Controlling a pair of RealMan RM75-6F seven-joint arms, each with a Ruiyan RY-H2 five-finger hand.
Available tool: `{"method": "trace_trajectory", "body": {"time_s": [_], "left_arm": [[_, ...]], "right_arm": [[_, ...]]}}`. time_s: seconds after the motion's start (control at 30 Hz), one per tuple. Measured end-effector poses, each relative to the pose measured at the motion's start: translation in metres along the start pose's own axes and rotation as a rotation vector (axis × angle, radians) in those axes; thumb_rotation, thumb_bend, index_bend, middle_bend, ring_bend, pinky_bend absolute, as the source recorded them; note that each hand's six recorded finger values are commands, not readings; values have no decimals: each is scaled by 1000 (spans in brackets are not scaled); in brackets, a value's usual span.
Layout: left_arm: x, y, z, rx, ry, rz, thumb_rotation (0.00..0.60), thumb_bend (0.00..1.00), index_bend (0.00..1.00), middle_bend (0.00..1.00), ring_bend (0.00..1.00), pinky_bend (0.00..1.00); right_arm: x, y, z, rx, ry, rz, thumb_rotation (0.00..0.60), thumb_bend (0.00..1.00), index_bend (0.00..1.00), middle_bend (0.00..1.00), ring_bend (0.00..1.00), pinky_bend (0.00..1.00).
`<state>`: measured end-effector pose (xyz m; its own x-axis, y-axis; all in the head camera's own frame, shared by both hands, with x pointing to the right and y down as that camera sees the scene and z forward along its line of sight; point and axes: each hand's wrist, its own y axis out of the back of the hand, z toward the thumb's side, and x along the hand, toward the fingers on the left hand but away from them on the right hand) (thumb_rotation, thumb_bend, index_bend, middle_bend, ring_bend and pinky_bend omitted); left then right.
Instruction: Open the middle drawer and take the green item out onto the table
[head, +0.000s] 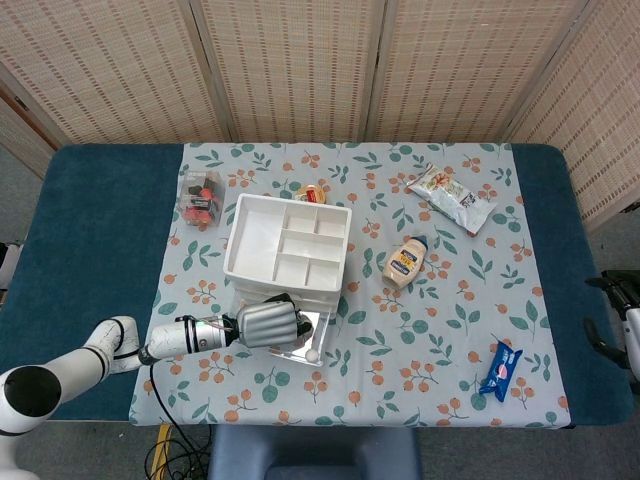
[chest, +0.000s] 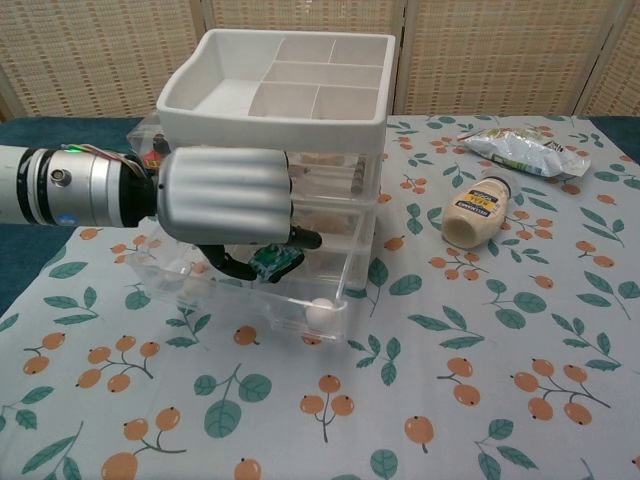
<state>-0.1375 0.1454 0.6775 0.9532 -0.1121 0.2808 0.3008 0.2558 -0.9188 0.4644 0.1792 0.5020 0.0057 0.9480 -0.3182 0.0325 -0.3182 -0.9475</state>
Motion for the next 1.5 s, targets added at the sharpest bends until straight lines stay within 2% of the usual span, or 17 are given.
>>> {"method": "trace_trajectory", "body": {"time_s": [0.33, 0.57, 1.0, 1.2, 1.5], "left_arm": [[-4, 4, -2, -11, 15, 21, 600, 200, 461, 957, 1000, 1000], [-16, 15, -6, -29, 49, 61, 600, 200, 461, 957, 1000, 1000], [-61, 48, -19, -101, 190, 147, 600, 200, 461, 957, 1000, 1000], [-90, 53, -13, -128, 238, 128, 600, 200, 461, 957, 1000, 1000], [-120, 59, 19, -168, 224, 87, 600, 200, 461, 957, 1000, 1000]], "right_arm": [[0, 1, 1, -1, 3, -4, 600, 397, 246, 314, 224, 267], [0, 2, 3, -4, 11, -8, 600, 396, 246, 314, 224, 266], [-1, 3, 5, -8, 24, -12, 600, 397, 246, 314, 224, 267], [-2, 3, 6, -12, 31, -14, 600, 397, 246, 314, 224, 267], [-5, 0, 9, -23, 46, -10, 600, 396, 246, 314, 224, 267]]}}
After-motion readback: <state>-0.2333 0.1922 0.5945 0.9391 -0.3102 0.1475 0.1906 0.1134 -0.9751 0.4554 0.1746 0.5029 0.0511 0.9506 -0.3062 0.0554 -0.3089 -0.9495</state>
